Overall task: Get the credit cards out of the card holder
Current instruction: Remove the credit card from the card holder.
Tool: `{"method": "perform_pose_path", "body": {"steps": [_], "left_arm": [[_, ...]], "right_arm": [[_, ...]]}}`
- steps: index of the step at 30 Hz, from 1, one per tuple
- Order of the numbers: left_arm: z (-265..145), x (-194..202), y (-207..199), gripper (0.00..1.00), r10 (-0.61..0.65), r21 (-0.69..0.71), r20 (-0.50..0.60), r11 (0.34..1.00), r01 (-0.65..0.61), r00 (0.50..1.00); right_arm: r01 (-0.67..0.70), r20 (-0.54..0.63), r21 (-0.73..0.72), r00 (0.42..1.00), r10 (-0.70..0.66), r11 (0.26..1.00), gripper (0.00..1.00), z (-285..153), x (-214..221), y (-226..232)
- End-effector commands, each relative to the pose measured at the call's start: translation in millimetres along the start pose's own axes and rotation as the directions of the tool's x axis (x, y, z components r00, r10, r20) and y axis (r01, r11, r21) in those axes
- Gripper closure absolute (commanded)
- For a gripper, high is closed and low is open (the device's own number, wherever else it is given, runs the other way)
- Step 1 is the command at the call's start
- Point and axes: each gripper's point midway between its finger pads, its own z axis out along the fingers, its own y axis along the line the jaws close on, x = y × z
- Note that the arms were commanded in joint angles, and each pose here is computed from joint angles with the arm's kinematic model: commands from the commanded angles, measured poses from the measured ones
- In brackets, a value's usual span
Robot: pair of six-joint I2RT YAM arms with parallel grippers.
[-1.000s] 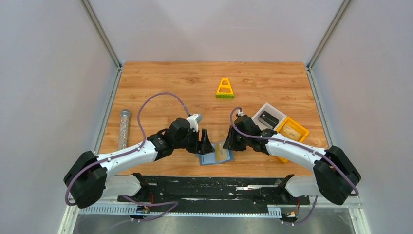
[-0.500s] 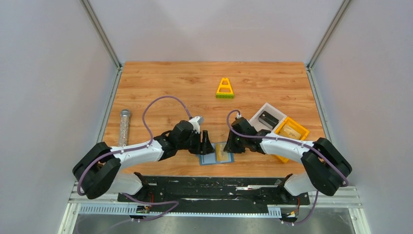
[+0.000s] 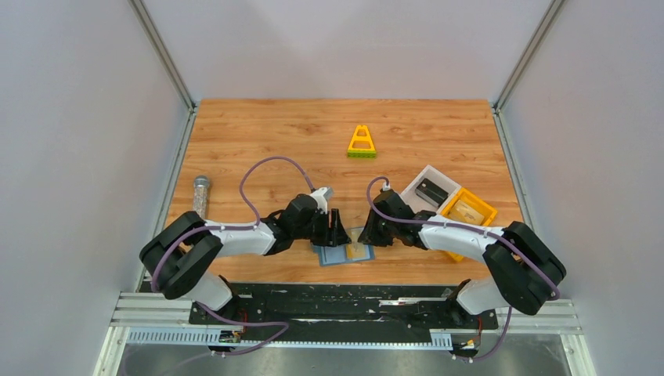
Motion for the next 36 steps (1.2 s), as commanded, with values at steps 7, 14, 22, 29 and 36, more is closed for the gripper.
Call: {"method": "perform_pose_path", "body": {"steps": [7, 14, 22, 29, 36], "left_arm": [[17.8, -2.4, 1.7, 0.42, -0.050, 0.034, 0.024, 0.998, 0.049, 0.998], [17.6, -2.1, -2.7, 0.47, -0.073, 0.063, 0.031, 0.996, 0.071, 0.997], [16.2, -4.2, -10.9, 0.72, -0.095, 0.103, 0.036, 0.991, 0.091, 0.995], [9.4, -8.6, -14.8, 0.95, -0.086, 0.107, 0.051, 0.991, 0.080, 0.995], [0.5, -11.8, -6.6, 1.00, -0.111, 0.079, 0.064, 0.991, 0.106, 0.992]], "right_arm": [[-0.017, -0.032, 0.071, 0.999, 0.020, 0.997, 0.79, 7.7, 15.8, -24.1], [-0.017, -0.034, 0.071, 0.999, 0.019, 0.997, 0.80, 8.7, 16.8, -25.2], [-0.024, -0.035, 0.079, 0.999, 0.027, 0.997, 0.80, 9.3, 18.5, -28.0], [-0.028, -0.032, 0.084, 0.999, 0.031, 0.996, 0.80, 9.3, 18.8, -29.8], [-0.034, -0.030, 0.093, 0.999, 0.037, 0.995, 0.79, 9.4, 18.9, -32.5]]}}
